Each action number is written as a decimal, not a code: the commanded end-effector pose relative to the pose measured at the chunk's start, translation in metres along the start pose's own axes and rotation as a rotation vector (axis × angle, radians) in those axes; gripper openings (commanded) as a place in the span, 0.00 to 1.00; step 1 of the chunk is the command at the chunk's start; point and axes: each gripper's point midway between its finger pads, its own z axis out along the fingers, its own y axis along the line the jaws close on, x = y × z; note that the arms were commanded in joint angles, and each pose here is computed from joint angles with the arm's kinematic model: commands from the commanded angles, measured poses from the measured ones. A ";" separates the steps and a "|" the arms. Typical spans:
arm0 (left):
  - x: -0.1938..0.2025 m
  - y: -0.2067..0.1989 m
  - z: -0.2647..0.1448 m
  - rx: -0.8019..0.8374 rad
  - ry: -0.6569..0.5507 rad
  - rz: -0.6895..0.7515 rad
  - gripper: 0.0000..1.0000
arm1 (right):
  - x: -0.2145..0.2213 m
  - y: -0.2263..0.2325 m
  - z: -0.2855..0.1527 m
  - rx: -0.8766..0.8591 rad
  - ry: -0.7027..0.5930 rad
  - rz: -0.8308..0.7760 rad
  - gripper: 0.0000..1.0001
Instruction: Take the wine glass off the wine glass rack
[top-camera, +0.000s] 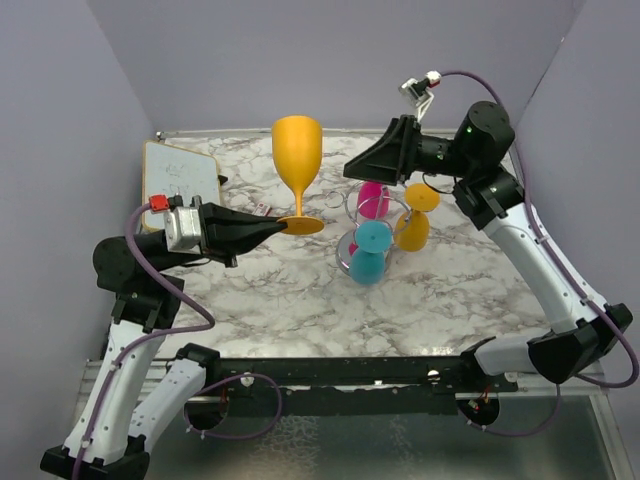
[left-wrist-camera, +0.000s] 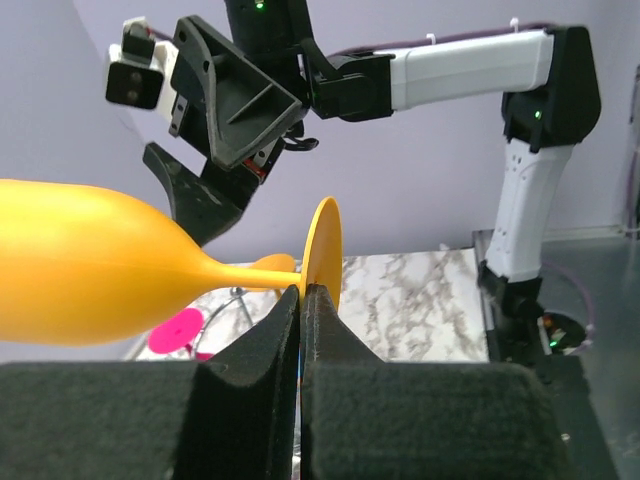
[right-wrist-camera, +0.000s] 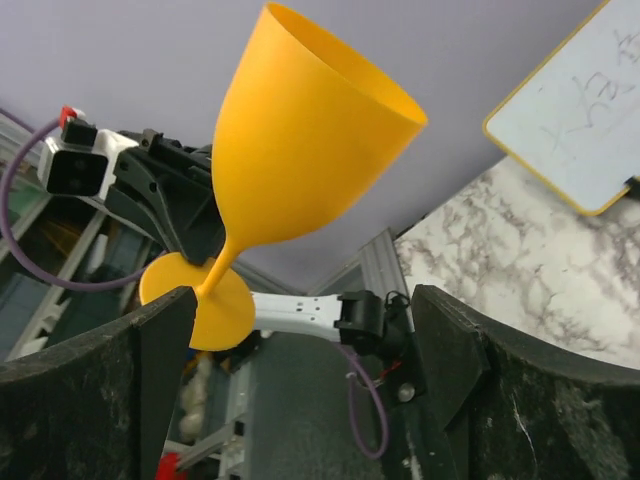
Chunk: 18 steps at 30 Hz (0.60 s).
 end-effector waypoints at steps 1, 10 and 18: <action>0.006 -0.001 -0.003 0.034 0.000 0.217 0.00 | 0.008 0.000 0.006 -0.047 0.052 0.148 0.89; 0.030 0.000 -0.009 0.033 0.021 0.286 0.00 | 0.010 -0.018 0.040 -0.048 0.080 0.267 0.90; 0.049 -0.002 -0.012 0.038 0.036 0.276 0.00 | 0.016 -0.016 0.064 -0.081 0.101 0.290 0.91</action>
